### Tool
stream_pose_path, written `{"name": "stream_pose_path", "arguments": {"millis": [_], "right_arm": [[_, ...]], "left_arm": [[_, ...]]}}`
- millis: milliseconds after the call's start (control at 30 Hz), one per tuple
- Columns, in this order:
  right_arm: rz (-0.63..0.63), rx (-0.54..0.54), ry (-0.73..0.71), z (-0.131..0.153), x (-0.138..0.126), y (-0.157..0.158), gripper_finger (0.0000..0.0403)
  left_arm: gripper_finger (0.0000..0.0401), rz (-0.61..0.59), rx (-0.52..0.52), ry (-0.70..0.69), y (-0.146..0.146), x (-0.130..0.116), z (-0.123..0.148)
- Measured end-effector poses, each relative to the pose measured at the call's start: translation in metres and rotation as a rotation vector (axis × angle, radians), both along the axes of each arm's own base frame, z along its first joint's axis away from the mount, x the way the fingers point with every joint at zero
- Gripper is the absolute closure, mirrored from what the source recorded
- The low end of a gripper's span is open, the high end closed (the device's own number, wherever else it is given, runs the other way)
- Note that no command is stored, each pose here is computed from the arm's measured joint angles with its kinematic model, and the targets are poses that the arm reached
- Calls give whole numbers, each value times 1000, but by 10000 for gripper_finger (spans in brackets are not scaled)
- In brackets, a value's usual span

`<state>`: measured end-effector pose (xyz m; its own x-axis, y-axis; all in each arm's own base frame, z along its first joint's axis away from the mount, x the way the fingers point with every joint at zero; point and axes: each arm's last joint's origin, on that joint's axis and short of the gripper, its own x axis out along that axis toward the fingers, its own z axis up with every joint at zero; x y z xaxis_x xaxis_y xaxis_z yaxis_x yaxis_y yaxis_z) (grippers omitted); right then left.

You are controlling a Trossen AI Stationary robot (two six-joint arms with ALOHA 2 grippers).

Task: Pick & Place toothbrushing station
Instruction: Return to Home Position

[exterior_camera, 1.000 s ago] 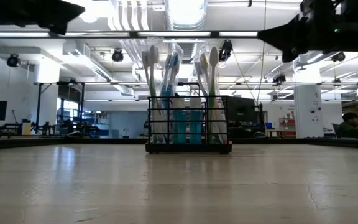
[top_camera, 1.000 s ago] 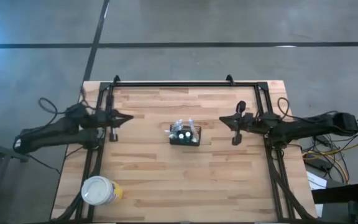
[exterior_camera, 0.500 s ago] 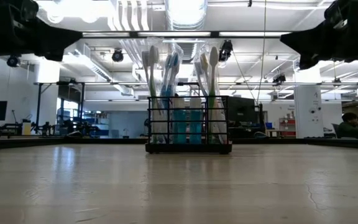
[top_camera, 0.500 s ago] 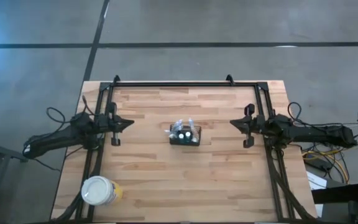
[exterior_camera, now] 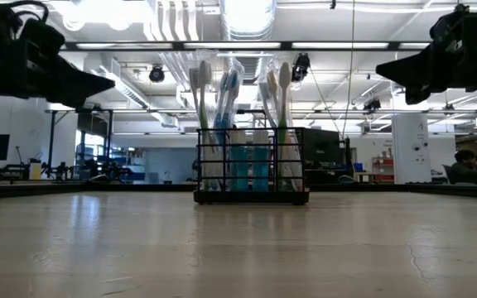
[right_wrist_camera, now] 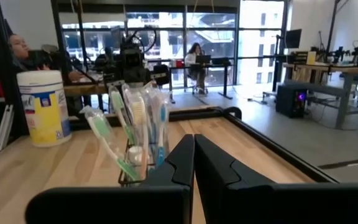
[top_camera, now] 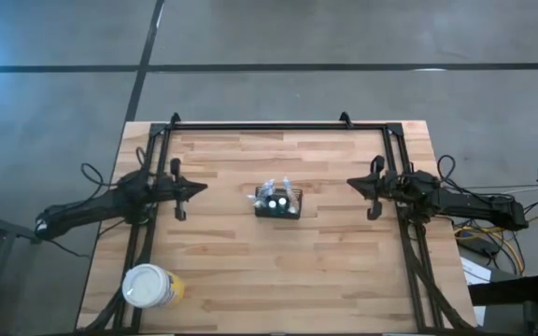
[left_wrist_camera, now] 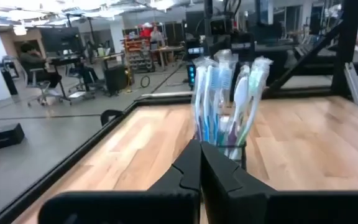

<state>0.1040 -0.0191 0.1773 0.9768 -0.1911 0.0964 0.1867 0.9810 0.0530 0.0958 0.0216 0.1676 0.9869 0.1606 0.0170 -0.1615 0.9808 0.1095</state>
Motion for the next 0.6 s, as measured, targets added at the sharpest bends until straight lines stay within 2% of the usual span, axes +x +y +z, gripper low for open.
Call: {"name": "stream_pose_path", "arguments": {"millis": [133,600], "right_arm": [[0,0,4,0,0,0,394],[-2,0,5,0,0,0,394]], "left_arm": [[400,-8,5,-60,-1,-1,6],[399,-8,23,-61,-1,-1,6]]}}
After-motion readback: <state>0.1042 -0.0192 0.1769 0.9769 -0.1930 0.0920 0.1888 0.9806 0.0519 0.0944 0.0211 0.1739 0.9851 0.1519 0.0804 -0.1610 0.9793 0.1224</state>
